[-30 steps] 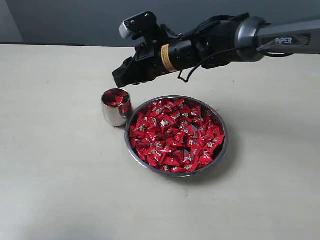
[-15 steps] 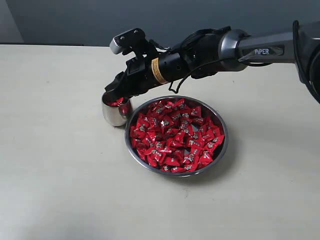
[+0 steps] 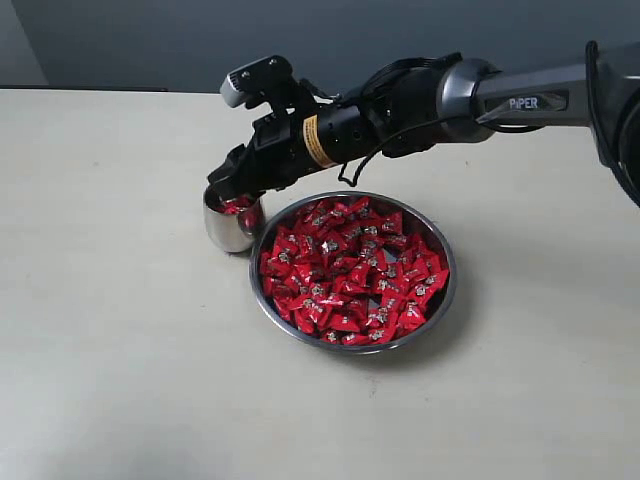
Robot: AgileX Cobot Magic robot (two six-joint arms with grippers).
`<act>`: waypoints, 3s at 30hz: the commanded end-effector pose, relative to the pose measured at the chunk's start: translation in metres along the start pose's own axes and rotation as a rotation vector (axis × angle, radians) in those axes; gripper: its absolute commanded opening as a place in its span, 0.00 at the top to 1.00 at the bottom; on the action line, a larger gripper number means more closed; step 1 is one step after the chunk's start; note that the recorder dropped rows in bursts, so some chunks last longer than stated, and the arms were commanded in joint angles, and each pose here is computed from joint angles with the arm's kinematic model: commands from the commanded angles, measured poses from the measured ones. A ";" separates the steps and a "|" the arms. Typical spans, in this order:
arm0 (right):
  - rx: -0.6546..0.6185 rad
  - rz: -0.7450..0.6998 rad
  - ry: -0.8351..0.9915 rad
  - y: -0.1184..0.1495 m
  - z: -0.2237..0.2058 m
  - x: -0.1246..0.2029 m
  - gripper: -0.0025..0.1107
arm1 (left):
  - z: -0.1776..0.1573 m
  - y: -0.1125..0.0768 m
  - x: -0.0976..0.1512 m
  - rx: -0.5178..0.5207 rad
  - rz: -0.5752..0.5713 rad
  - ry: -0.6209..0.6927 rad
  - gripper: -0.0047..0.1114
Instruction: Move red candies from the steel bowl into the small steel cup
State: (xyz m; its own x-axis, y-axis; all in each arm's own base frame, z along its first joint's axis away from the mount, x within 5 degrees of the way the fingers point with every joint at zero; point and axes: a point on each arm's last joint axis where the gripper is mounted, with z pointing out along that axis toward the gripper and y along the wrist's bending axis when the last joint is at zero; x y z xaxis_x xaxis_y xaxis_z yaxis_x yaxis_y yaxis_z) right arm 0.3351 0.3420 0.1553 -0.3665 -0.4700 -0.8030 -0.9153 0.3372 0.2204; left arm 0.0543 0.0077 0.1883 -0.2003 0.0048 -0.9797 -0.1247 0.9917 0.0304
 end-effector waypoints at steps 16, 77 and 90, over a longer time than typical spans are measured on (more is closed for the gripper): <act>0.142 0.023 -0.042 -0.005 -0.016 -0.014 0.98 | 0.000 0.000 0.001 0.000 -0.005 -0.003 0.96; 0.672 -0.121 -0.486 0.162 -0.281 0.012 0.98 | 0.000 0.000 0.001 0.000 -0.005 -0.003 0.96; 0.722 -0.148 -0.836 0.186 -0.389 0.021 0.98 | 0.000 0.000 0.001 0.000 -0.005 -0.003 0.96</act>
State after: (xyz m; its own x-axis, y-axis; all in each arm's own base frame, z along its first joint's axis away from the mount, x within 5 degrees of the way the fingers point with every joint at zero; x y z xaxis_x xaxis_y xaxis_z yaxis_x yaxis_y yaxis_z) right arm 0.0987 0.0975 0.3875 0.1675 0.0229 -0.9856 -0.5749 0.8144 -0.0788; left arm 0.0543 0.0077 0.1883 -0.2003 0.0048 -0.9797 -0.1247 0.9917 0.0304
